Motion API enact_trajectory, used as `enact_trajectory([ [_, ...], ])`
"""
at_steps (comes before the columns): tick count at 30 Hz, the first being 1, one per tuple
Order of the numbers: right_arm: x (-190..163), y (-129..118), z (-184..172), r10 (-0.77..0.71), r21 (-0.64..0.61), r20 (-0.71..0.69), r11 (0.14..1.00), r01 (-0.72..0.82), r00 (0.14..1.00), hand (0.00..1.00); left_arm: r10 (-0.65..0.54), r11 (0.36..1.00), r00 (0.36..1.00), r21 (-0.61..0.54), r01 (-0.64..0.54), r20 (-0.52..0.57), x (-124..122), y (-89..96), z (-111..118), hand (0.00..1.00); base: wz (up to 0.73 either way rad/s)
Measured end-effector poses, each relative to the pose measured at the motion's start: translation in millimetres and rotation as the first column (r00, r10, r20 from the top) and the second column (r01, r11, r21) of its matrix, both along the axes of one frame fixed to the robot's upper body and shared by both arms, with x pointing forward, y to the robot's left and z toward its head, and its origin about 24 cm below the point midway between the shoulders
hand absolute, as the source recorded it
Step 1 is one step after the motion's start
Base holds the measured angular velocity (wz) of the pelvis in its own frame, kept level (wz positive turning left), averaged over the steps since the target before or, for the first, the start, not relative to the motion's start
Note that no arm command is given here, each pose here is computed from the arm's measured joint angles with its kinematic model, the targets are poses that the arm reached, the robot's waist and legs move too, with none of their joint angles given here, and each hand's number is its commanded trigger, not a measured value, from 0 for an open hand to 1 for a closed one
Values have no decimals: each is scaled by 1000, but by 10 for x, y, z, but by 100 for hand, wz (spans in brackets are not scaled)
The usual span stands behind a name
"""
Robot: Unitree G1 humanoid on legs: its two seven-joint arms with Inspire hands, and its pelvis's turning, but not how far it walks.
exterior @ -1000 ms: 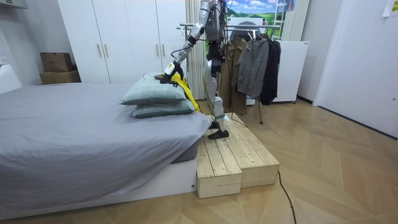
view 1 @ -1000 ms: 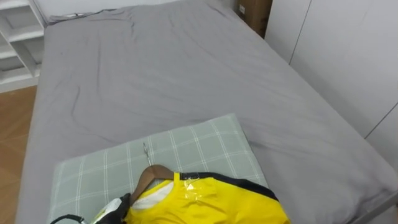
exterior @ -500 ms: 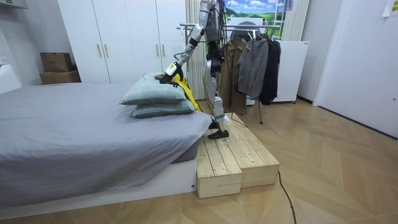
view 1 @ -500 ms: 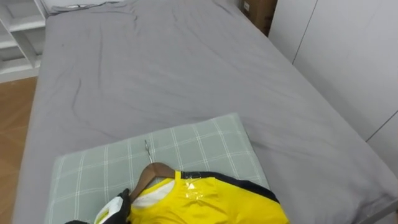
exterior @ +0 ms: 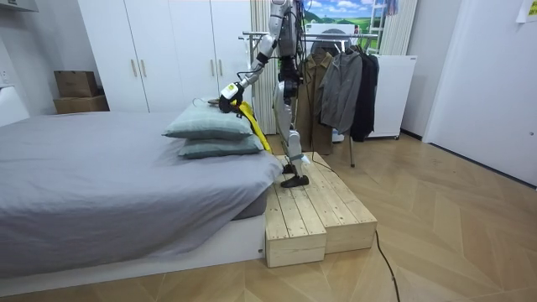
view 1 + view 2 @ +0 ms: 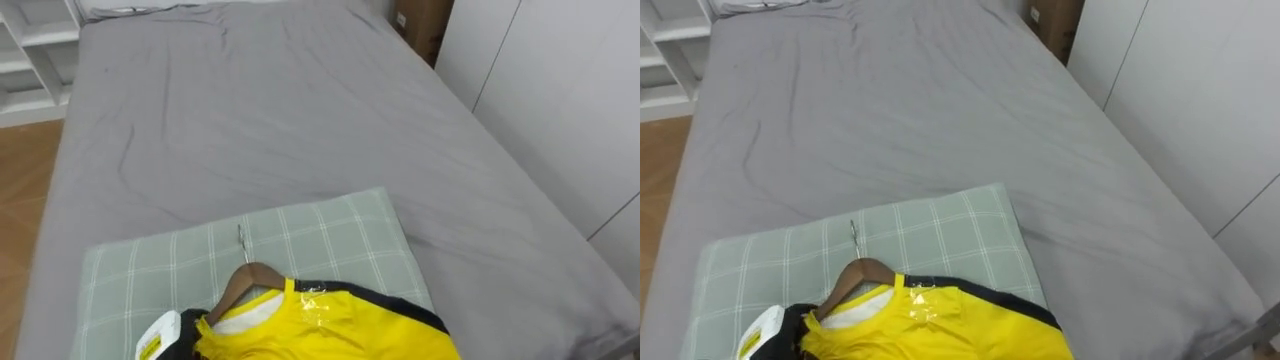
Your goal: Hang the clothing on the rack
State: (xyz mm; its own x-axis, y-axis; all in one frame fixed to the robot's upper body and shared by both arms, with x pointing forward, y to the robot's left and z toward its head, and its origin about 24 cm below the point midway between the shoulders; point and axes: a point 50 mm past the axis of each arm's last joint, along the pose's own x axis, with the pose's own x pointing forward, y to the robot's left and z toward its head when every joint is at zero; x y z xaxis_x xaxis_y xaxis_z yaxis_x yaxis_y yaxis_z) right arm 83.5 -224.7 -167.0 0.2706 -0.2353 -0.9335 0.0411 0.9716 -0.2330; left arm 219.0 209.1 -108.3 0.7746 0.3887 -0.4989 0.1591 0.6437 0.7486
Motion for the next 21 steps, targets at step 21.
enact_trajectory([
  [21,43,10,11,22,-15,29,1000,-22,999,0,18,999,1000,-40,-19,-22,-191,-63,-113,100,0],
])
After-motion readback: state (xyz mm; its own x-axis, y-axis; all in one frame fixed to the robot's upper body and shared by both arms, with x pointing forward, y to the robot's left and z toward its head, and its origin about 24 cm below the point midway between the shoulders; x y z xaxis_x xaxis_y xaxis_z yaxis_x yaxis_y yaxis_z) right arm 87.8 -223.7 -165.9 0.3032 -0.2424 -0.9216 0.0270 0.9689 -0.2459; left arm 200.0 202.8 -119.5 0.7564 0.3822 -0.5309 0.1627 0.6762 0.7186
